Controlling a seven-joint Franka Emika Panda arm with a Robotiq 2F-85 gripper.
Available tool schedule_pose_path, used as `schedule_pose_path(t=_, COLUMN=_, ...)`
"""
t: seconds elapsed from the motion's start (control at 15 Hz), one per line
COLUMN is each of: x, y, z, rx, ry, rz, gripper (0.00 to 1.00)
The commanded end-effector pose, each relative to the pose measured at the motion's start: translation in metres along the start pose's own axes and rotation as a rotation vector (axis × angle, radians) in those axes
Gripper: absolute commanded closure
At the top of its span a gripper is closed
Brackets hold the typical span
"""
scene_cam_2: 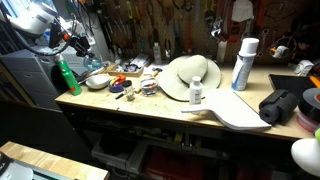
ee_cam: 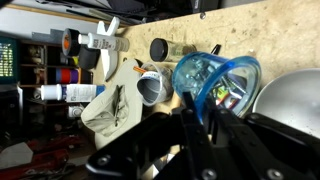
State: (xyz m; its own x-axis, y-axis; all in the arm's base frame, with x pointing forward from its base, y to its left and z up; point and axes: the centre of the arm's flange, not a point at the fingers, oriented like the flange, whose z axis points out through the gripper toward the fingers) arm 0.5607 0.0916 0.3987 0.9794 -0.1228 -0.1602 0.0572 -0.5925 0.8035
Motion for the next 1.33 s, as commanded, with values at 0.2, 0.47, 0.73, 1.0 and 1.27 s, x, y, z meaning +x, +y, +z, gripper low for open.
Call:
schedule_pose_path(t=0.2, x=0.043, y=0.013, z=-0.002, rx=-0.033, ry=-0.103, rz=0.060, gripper=0.92)
schedule_pose_path(t=0.47, x=0.050, y=-0.004, z=0.002, rx=-0.063, ry=-0.144, rz=0.055, gripper=0.92)
schedule_pose_path(t=0.73, x=0.049, y=-0.025, z=0.005, rx=-0.102, ry=-0.160, rz=0.059, gripper=0.92)
schedule_pose_path(t=1.0, x=0.046, y=-0.041, z=0.010, rx=-0.157, ry=-0.189, rz=0.074, gripper=0.92)
schedule_pose_path(t=1.27, x=0.048, y=-0.055, z=0.014, rx=-0.193, ry=-0.208, rz=0.067, gripper=0.92)
